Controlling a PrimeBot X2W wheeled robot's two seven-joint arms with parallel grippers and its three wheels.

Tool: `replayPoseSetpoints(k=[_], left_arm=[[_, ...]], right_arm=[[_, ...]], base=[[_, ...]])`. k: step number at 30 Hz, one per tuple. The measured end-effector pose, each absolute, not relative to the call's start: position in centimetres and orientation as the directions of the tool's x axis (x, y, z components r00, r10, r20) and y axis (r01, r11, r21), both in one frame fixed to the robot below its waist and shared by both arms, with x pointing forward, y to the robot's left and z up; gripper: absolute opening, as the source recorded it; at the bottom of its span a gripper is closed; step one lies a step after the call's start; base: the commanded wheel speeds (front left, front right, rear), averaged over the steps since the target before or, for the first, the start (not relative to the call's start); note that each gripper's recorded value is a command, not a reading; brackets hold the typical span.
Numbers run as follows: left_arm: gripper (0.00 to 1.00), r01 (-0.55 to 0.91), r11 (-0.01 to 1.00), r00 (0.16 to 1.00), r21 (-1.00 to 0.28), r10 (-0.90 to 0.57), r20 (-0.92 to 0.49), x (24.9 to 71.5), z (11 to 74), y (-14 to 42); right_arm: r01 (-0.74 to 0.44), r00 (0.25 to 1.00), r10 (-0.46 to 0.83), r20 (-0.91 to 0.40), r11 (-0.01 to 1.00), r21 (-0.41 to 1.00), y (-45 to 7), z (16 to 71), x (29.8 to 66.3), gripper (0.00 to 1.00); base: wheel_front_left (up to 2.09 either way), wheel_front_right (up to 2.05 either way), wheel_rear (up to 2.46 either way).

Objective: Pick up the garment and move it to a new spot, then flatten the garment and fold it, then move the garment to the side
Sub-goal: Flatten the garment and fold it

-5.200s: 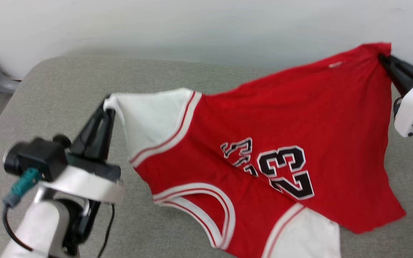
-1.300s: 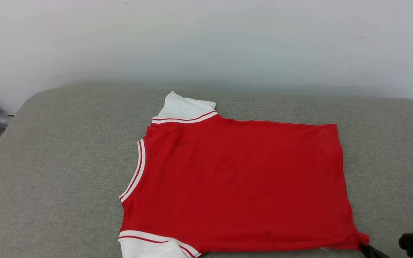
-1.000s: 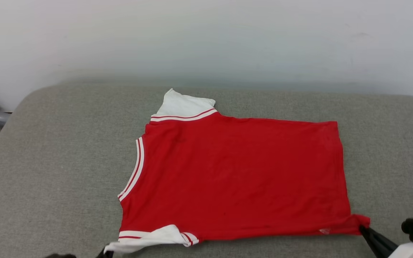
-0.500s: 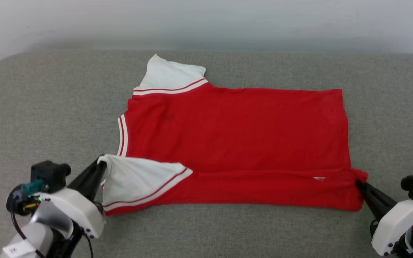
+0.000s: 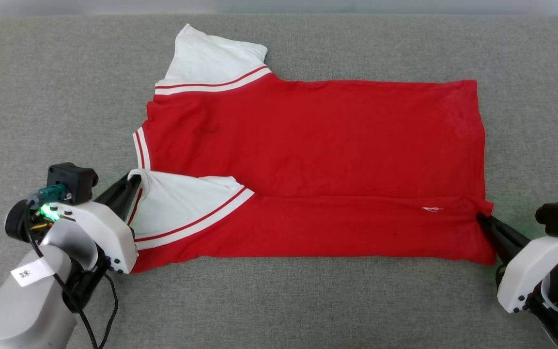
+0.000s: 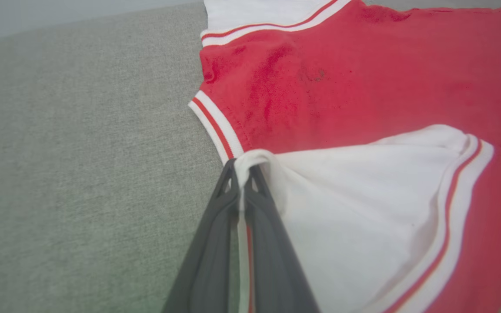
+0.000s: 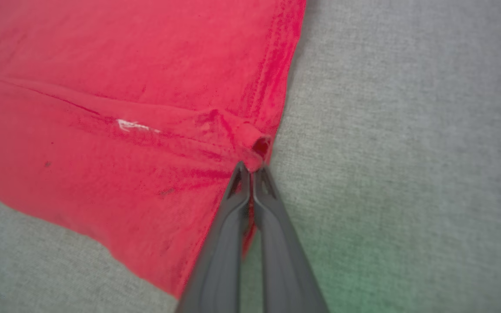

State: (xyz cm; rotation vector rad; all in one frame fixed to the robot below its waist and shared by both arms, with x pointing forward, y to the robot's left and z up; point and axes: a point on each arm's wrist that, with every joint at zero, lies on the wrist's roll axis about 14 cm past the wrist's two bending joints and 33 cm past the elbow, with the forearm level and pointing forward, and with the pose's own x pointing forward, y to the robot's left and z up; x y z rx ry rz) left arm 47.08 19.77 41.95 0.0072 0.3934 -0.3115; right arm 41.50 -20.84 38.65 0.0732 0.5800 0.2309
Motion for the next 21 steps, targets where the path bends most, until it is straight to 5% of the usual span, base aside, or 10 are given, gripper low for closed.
replayPoseSetpoints(k=[9,10,11,12,13,21], left_arm=[[0.0,0.294,0.952,0.827,-0.088,-0.299,-0.475,45.5,38.1,19.6],[0.0,0.294,0.952,0.831,-0.083,-0.298,-0.469,45.6,38.2,19.6],[0.26,0.294,0.952,0.831,-0.083,-0.298,-0.469,45.6,38.2,19.6],[0.9,0.292,0.954,0.837,-0.076,-0.293,-0.462,45.6,38.5,19.9],[1.0,0.289,0.955,0.844,-0.07,-0.289,-0.453,45.7,38.9,20.1],[1.0,0.288,0.957,0.877,-0.025,-0.274,-0.395,45.9,43.1,21.4]], right_arm=[[-0.182,0.806,0.224,-0.548,0.975,0.131,-20.8,38.1,41.8,0.0],[-0.178,0.809,0.224,-0.544,0.974,0.137,-20.8,38.3,41.8,0.16],[-0.178,0.809,0.224,-0.544,0.974,0.137,-20.8,38.3,41.8,0.56],[-0.177,0.813,0.224,-0.538,0.974,0.138,-20.8,38.5,41.9,1.0],[-0.174,0.822,0.222,-0.525,0.975,0.14,-20.8,39.0,42.0,1.0],[-0.191,0.869,0.237,-0.435,0.97,0.148,-20.2,42.5,41.9,1.0]], base=[[0.0,0.0,0.0],[0.0,0.0,0.0],[0.0,0.0,0.0],[0.0,0.0,0.0],[0.0,0.0,0.0],[0.0,0.0,0.0]])
